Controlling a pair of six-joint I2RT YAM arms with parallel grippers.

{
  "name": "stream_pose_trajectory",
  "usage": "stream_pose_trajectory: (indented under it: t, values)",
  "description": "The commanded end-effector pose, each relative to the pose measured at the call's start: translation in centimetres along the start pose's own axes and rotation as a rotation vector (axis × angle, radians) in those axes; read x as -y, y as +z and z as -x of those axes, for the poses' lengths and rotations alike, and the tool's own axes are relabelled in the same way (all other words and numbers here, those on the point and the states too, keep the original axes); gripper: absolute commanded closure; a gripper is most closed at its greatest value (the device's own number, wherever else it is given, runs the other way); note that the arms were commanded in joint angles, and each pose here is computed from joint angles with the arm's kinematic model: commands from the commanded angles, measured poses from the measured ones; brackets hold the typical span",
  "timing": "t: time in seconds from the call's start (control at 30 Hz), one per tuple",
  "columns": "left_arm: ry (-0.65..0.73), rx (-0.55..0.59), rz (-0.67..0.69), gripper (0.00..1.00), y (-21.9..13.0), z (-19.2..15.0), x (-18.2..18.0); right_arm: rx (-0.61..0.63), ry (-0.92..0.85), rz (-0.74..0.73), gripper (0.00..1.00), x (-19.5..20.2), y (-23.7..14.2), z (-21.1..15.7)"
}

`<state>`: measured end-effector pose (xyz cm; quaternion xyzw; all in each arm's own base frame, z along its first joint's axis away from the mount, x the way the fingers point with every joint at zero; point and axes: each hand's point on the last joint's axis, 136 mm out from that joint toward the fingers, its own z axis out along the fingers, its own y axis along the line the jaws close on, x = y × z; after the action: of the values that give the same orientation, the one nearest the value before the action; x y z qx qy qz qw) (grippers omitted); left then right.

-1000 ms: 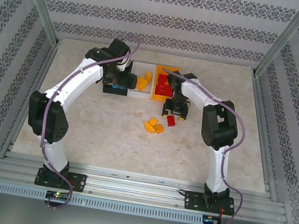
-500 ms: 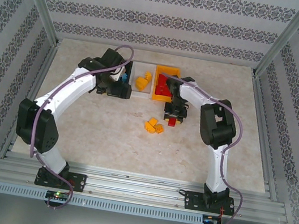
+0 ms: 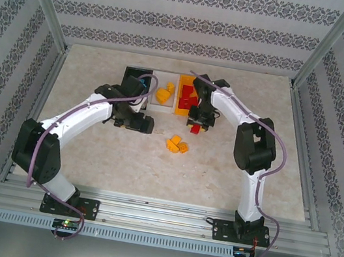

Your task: Sort the legos into containers by color

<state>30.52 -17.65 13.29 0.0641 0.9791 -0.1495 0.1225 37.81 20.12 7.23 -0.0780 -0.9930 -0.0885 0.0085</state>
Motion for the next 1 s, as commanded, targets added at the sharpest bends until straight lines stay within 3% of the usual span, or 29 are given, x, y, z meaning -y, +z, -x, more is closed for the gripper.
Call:
stream_pose_trajectory:
  t: [0.0, 0.17, 0.53, 0.97]
  values:
    - [-0.036, 0.019, -0.090, 0.13, 0.7, 0.4, 2.0, 0.043, 0.065, 0.137, 0.64, -2.4, -3.9, 1.2]
    - [-0.055, 0.001, -0.141, 0.11, 1.1, 0.1, 2.7, 0.090, 0.113, 0.239, 0.64, -4.7, -5.5, 4.6]
    - [-0.019, -0.027, -0.108, 0.07, -0.2, -1.3, 1.8, 0.112, 0.187, 0.289, 0.63, -5.5, -3.9, 11.4]
    - [-0.032, -0.034, -0.102, 0.05, -0.2, -1.6, 1.3, 0.093, 0.228, 0.308, 0.52, -5.2, -2.3, 12.4]
